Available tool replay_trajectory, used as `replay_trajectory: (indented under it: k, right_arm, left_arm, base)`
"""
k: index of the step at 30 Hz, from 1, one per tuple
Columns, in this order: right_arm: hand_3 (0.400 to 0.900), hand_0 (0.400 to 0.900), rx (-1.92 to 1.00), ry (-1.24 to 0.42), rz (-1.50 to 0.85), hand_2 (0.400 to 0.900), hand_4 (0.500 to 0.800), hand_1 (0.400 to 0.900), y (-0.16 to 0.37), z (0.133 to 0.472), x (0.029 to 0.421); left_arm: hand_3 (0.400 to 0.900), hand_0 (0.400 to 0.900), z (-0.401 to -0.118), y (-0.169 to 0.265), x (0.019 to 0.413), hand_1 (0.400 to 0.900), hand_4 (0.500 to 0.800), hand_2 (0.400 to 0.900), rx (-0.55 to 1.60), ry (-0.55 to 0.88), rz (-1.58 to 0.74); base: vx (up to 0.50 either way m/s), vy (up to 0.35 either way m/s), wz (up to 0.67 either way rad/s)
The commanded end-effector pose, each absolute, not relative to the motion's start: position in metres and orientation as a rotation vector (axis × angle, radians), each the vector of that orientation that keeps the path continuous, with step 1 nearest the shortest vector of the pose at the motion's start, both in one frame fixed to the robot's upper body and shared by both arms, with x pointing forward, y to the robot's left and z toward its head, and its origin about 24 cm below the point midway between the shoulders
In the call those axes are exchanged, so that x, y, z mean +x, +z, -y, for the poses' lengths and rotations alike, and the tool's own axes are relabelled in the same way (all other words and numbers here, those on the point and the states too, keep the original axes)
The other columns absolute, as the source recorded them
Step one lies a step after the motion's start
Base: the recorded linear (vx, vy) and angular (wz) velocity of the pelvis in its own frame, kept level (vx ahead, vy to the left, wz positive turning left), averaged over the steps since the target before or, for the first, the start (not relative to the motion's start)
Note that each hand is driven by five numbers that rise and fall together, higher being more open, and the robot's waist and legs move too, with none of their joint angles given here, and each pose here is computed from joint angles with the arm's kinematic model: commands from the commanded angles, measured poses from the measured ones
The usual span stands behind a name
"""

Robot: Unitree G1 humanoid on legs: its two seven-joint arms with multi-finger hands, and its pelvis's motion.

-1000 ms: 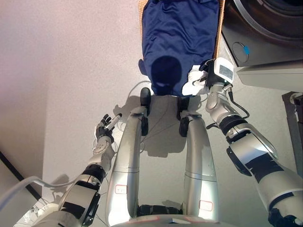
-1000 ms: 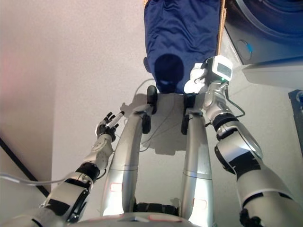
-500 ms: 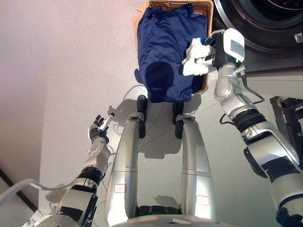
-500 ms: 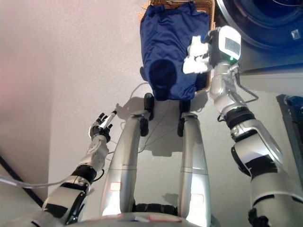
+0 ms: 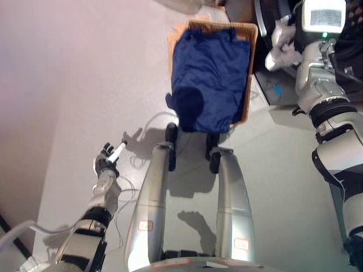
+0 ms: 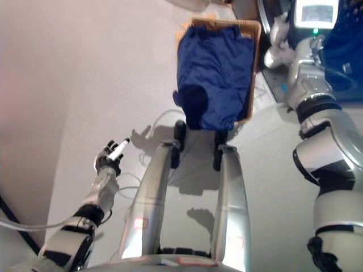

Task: Put the clothes in the basket into the washing machine.

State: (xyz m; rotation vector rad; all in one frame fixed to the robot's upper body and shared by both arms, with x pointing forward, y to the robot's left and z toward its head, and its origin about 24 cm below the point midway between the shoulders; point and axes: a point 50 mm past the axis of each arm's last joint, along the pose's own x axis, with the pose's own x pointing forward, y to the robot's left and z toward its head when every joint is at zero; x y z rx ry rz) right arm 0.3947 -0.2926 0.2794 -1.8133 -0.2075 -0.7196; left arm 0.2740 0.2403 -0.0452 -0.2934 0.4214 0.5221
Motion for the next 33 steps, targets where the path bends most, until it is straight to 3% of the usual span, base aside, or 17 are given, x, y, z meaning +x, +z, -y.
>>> replay_trajectory:
  k: [1, 18, 22, 27, 29, 30, 33]
  right_arm:
    - [0.400, 0.400, -1.957, -0.943, 0.223, 0.400, 0.500, 0.400, 0.325, 0.325, 0.371]
    - [0.400, 0.400, -2.136, -1.185, 0.227, 0.400, 0.500, 0.400, 0.387, 0.346, 0.337]
    - [0.400, 0.400, -2.272, -1.317, 0.295, 0.400, 0.500, 0.400, 0.415, 0.345, 0.321]
    - [0.400, 0.400, -2.508, -1.284, 0.238, 0.400, 0.500, 0.400, 0.422, 0.343, 0.318]
    - [0.400, 0.400, -2.452, -1.296, 0.211, 0.400, 0.500, 0.400, 0.416, 0.350, 0.317]
    - [0.400, 0.400, -2.491, -1.210, 0.130, 0.400, 0.500, 0.400, 0.405, 0.355, 0.322]
    - [0.400, 0.400, -2.404, -1.260, 0.244, 0.400, 0.500, 0.400, 0.413, 0.343, 0.324]
  left_arm:
    - [0.900, 0.900, -0.254, -0.070, 0.241, 0.900, 0.800, 0.900, -0.278, 0.598, -0.507]
    - [0.900, 0.900, -0.241, -0.083, 0.234, 0.900, 0.800, 0.900, -0.305, 0.573, -0.573]
    - [0.900, 0.900, -0.245, -0.084, 0.231, 0.900, 0.800, 0.900, -0.275, 0.575, -0.573]
    - [0.900, 0.900, -0.249, -0.087, 0.224, 0.900, 0.800, 0.900, -0.295, 0.602, -0.584]
    - [0.900, 0.900, -0.241, -0.089, 0.224, 0.900, 0.800, 0.900, -0.296, 0.581, -0.584]
    - [0.900, 0.900, -0.243, -0.091, 0.222, 0.900, 0.800, 0.900, -0.309, 0.594, -0.595]
    - [0.900, 0.900, -0.244, -0.085, 0.229, 0.900, 0.800, 0.900, -0.315, 0.594, -0.563]
  base:
    - [0.071, -0.088, 0.16]
    - [0.137, -0.083, 0.13]
    - [0.122, -0.039, 0.14]
    - [0.065, -0.027, 0.01]
    - [0.034, 0.002, -0.02]
    - [0.020, 0.013, -0.07]
    - [0.014, 0.014, -0.08]
